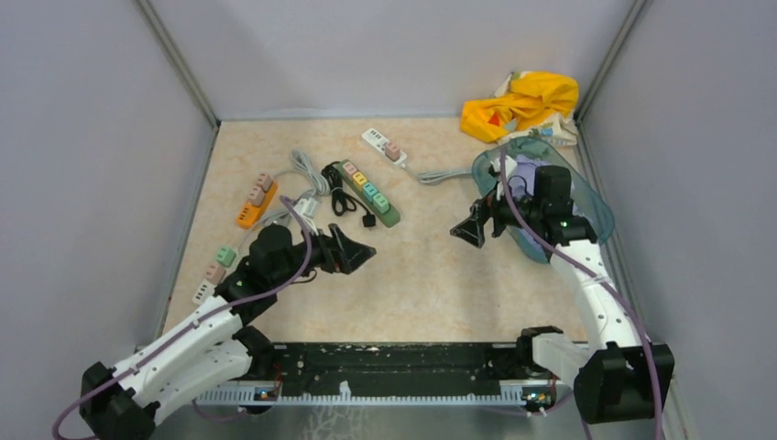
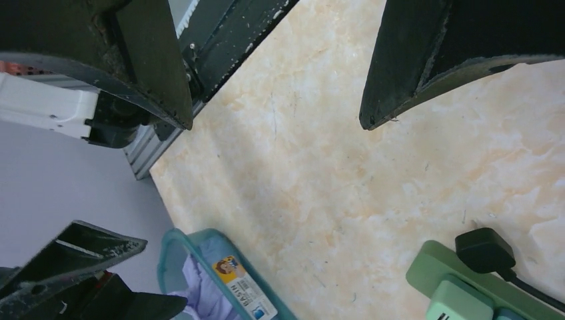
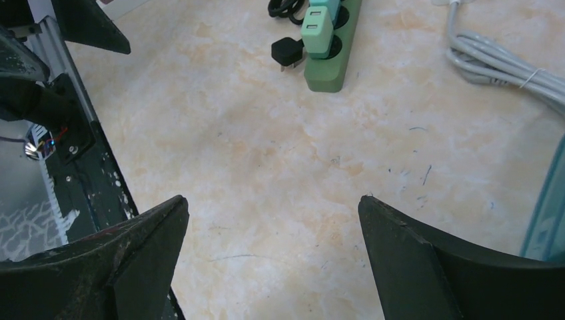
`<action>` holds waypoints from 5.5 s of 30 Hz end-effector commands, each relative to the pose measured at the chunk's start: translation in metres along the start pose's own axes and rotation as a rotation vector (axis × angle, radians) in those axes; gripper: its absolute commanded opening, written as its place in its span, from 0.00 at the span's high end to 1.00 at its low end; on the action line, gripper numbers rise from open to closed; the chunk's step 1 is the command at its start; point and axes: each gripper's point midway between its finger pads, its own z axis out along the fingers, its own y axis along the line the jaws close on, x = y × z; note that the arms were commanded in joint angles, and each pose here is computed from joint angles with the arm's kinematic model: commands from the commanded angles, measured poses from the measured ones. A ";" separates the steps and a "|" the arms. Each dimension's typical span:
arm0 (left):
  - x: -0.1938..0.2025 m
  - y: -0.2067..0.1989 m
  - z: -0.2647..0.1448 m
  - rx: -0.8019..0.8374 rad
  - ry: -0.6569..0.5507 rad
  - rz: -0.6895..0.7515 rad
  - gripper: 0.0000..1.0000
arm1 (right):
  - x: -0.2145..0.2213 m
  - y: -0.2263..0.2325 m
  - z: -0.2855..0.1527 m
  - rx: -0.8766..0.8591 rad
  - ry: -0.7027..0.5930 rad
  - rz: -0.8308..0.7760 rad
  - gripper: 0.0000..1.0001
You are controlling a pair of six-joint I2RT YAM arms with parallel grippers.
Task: Pull the plug off the socket
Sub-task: Move the socket to the center of the board.
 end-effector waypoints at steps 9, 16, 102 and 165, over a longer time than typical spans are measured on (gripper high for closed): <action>-0.011 0.046 0.007 -0.277 -0.172 0.027 0.00 | 0.012 0.006 0.011 -0.108 -0.018 -0.176 0.01; -0.002 0.045 -0.008 -0.238 -0.190 -0.034 0.00 | 0.014 0.009 0.014 -0.136 -0.016 -0.185 0.01; 0.001 0.068 -0.006 -0.346 -0.182 0.033 0.02 | 0.055 -0.067 0.277 0.326 0.275 -0.200 0.45; 0.030 0.011 -0.011 0.131 -0.136 0.427 0.09 | 0.111 0.034 0.056 -0.379 0.530 -0.711 0.09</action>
